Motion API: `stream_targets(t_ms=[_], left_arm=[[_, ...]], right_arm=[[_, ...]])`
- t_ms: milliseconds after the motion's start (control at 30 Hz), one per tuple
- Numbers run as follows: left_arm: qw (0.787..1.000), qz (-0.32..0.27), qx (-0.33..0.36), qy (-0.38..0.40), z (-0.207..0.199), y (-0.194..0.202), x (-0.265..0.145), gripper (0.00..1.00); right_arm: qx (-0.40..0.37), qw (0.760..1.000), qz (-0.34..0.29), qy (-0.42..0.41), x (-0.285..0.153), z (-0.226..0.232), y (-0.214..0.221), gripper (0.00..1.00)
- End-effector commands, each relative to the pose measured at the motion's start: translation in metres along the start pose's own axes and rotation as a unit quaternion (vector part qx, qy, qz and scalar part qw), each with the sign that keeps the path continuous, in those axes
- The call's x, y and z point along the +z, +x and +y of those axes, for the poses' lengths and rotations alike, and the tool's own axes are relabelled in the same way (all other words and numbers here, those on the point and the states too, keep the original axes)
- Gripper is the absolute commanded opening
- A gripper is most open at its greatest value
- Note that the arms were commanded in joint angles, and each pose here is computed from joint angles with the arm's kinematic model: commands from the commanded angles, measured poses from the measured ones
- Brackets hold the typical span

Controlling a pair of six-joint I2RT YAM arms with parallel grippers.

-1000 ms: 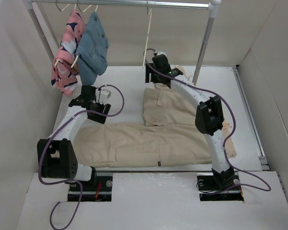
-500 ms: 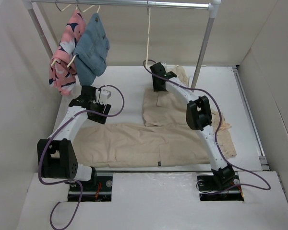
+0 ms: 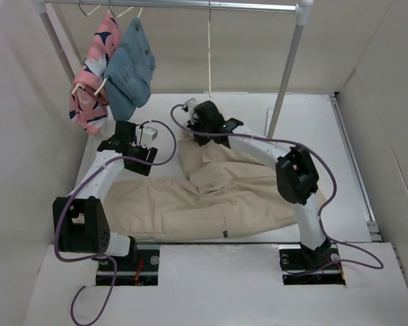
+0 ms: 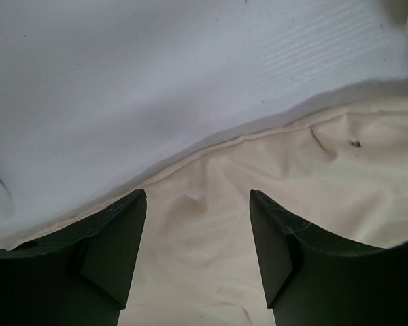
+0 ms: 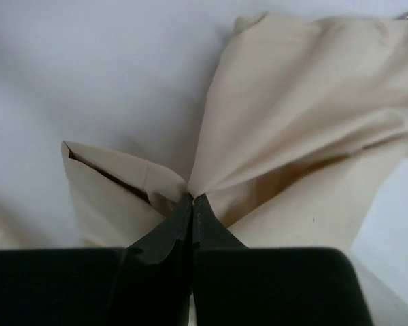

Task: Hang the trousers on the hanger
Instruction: Flatten out the trousers at the center of the board.

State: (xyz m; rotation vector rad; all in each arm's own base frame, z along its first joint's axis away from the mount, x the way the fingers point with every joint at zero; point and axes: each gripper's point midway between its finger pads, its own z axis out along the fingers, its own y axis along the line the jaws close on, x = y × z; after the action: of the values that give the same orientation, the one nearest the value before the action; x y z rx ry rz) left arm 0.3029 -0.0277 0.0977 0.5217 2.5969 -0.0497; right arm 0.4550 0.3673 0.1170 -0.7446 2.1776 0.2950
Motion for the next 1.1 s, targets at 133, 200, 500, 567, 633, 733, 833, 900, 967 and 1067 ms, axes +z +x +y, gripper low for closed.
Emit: stream_targets(t_ms=[133,200,500,567,633,733,833,900,967,1067], left_arm=[[1.000,-0.008,-0.007,-0.015,0.005,-0.006,0.005,0.60],[0.999,-0.006,-0.025,-0.026,0.016,-0.009,0.009,0.63],[0.998,0.038,-0.016,-0.037,0.020,0.003,0.032,0.65],[0.996,0.069,-0.016,-0.048,0.023,0.016,0.034,0.65],[0.995,0.084,-0.012,-0.043,0.021,0.023,0.031,0.65],[0.997,0.070,0.022,-0.020,0.013,0.027,0.020,0.65],[0.997,0.056,0.058,-0.002,0.005,0.032,0.005,0.67],[0.994,0.061,0.090,0.010,-0.001,0.041,0.004,0.69],[0.992,0.075,0.104,0.019,-0.005,0.050,0.006,0.70],[0.988,0.086,0.123,0.027,-0.016,0.057,0.014,0.70]], right_arm=[[-0.127,0.965,-0.060,-0.219,-0.050,0.124,-0.009,0.06],[-0.125,0.966,-0.023,-0.226,-0.045,0.124,0.016,0.50],[0.090,0.982,-0.085,-0.142,-0.105,0.053,0.000,0.81],[0.141,0.977,-0.115,-0.107,-0.135,0.036,-0.014,0.81],[0.193,0.971,-0.137,-0.031,-0.157,-0.007,-0.006,0.81],[0.300,0.944,-0.131,0.041,-0.170,-0.058,0.033,0.82],[0.400,0.898,-0.131,0.125,-0.192,-0.114,0.069,0.84],[0.450,0.869,-0.112,0.171,-0.194,-0.136,0.097,0.84],[0.473,0.850,-0.100,0.209,-0.196,-0.164,0.118,0.84],[0.490,0.836,-0.102,0.223,-0.189,-0.188,0.128,0.84]])
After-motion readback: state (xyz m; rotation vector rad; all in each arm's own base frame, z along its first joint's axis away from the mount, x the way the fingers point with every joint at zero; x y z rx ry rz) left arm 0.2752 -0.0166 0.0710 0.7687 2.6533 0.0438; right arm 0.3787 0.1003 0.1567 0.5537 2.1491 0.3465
